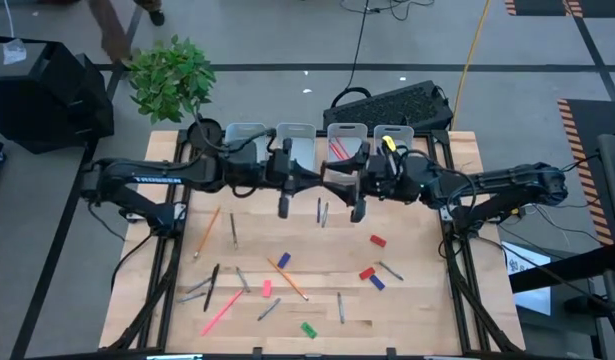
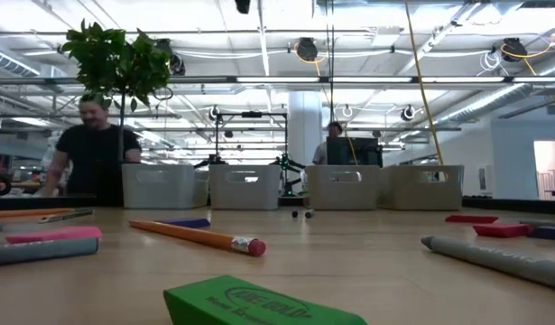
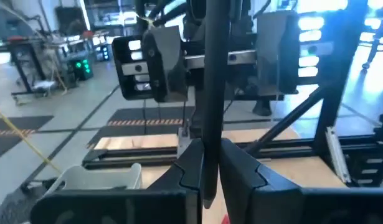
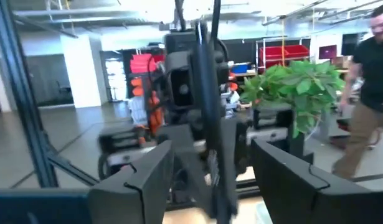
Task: Sort crayons/erasers/pens/pencils in bins
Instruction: Put the black pen into the top right gray bin
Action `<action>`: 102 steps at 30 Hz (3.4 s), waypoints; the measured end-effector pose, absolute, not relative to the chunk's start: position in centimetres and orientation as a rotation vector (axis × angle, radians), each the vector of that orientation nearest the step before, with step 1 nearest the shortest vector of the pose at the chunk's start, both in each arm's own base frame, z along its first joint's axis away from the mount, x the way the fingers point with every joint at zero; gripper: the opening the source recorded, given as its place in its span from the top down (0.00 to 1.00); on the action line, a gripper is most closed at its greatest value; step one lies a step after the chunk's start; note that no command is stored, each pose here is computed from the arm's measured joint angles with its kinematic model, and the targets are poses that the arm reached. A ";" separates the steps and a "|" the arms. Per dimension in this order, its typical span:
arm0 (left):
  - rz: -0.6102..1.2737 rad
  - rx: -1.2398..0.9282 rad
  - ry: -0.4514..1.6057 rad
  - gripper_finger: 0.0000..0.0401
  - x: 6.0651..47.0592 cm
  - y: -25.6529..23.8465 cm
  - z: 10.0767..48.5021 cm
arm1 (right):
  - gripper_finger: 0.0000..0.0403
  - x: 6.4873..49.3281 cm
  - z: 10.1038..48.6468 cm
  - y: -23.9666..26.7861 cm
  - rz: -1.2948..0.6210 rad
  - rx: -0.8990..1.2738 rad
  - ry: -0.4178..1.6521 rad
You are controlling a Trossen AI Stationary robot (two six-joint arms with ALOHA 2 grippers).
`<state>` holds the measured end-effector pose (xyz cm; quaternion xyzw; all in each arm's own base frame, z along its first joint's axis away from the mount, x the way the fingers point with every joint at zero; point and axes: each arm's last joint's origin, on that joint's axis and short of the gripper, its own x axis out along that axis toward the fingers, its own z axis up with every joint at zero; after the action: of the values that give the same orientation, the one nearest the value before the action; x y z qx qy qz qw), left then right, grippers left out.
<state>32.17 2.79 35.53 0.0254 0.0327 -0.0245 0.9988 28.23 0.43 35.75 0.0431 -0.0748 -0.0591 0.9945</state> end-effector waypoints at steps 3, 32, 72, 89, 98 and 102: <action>-0.029 0.043 0.039 0.91 33.3 2.9 34.9 | 0.51 28.2 35.8 0.2 -0.125 0.073 -0.154; 0.096 0.026 0.143 0.57 31.6 3.3 35.2 | 0.93 28.2 37.0 -2.3 -0.224 0.118 0.045; 0.422 -0.348 0.447 0.44 21.6 3.7 36.6 | 0.71 17.5 15.8 -23.0 -0.959 0.790 1.130; 0.362 -0.742 1.220 0.44 19.3 -2.6 31.2 | 0.63 18.6 29.1 -14.2 -0.732 0.448 0.583; 0.575 -1.026 1.549 0.44 20.2 -8.8 28.1 | 0.63 18.2 33.6 -10.4 -0.590 0.409 0.274; 0.703 -1.034 1.608 0.44 20.7 -10.5 26.3 | 0.63 18.7 34.4 -8.9 -0.491 0.323 0.240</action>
<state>20.71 -10.54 26.30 -0.4321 0.6721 0.2938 0.5247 18.71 -8.92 34.35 0.1588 0.1181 -0.2416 0.9500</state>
